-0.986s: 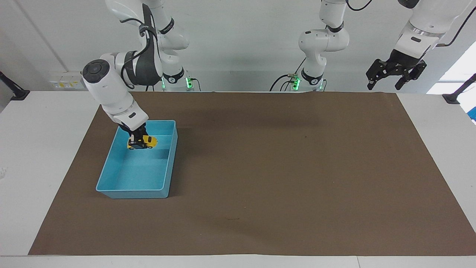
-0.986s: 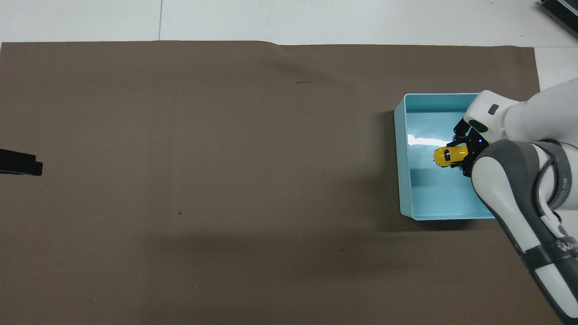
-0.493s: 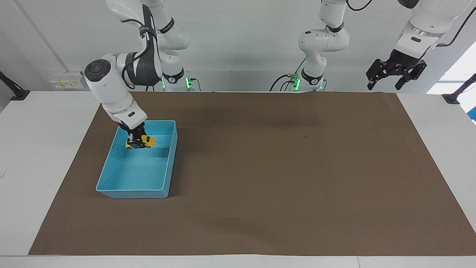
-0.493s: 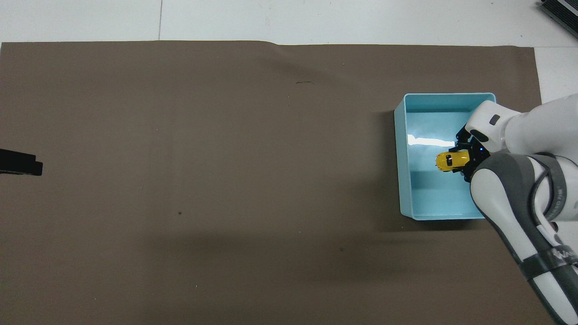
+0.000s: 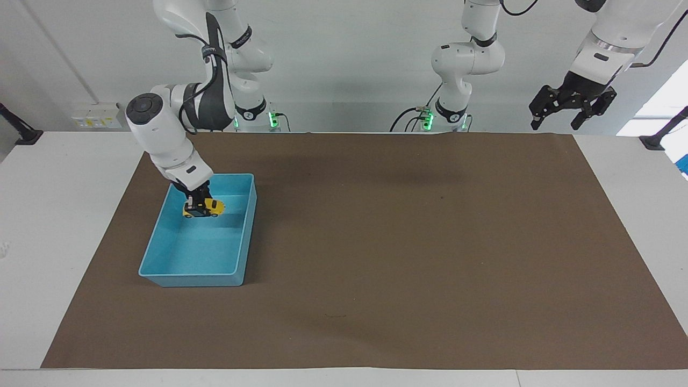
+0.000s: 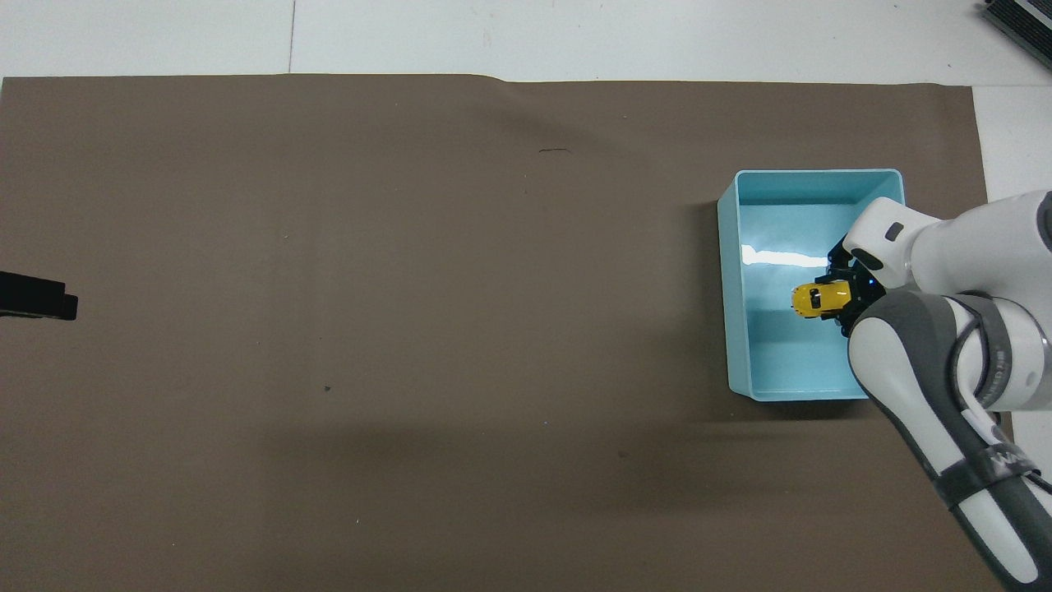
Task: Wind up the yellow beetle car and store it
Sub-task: 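Lower the car onto the box floor and open the right gripper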
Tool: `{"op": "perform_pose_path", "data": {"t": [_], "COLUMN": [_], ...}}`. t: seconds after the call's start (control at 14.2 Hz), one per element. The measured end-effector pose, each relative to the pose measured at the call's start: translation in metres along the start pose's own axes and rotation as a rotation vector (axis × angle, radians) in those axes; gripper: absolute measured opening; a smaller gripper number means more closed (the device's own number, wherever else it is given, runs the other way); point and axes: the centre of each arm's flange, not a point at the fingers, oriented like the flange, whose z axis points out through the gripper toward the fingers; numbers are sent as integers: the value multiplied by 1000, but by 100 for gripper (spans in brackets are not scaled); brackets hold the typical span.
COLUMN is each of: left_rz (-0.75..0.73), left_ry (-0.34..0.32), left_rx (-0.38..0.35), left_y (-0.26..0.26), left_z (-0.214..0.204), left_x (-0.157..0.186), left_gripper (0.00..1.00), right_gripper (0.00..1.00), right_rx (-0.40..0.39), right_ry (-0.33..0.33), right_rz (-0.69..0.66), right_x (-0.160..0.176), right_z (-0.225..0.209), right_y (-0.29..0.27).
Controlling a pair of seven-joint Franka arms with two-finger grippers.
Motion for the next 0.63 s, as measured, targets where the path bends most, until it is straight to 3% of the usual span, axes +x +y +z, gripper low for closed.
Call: {"op": "perform_pose_path", "data": {"t": [0.63], "left_rz": [0], "left_ry": [0], "left_rx": [0], "left_y": [0], "left_z": [0], "left_x": [0], "left_gripper": [100], "right_gripper": [48], "right_rx": [7], "right_ry": [2], "right_rz": [6], "right_x": [-5], "right_z": [35], "right_y": [-2]}}
